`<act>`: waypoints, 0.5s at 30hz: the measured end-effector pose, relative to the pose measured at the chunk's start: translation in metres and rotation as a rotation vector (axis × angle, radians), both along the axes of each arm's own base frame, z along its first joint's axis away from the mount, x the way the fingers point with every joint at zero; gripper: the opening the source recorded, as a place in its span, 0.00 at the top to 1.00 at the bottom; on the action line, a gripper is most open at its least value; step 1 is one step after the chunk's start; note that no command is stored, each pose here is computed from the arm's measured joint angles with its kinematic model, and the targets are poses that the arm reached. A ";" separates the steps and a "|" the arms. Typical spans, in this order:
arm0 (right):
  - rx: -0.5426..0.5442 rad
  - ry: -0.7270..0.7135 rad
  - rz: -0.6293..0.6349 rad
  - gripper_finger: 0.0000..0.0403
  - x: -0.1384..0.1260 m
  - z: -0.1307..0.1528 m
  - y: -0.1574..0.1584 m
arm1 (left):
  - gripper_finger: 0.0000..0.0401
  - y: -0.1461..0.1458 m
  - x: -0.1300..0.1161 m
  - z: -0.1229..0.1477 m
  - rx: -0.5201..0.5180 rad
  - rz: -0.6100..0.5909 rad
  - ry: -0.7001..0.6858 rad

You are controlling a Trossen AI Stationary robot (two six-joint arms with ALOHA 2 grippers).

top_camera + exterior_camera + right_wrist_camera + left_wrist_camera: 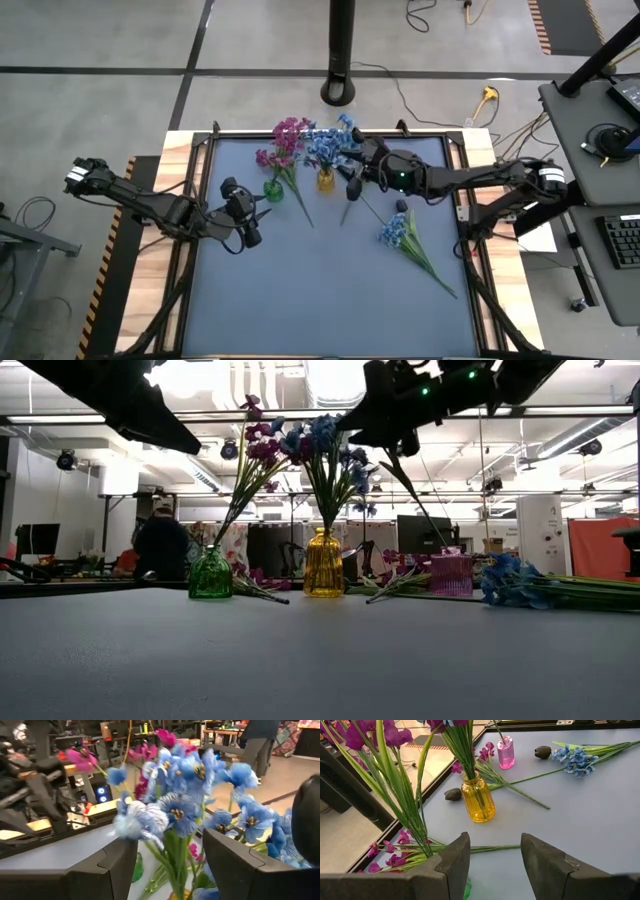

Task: Sort flowers into vase by color
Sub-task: Put the left blue flowers into the yellow flower vase, then put the bottom black flower into the purple flower vase

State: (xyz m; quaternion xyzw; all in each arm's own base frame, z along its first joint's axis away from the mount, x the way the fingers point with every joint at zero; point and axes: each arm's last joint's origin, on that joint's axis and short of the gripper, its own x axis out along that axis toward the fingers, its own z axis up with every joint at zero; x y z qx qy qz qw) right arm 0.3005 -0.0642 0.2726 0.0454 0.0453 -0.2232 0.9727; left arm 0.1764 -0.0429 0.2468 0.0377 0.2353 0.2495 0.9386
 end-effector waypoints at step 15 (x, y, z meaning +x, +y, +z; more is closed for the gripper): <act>0.105 0.170 0.172 0.46 -0.004 0.022 0.058 | 0.60 -0.001 0.002 0.000 -0.044 0.020 -0.032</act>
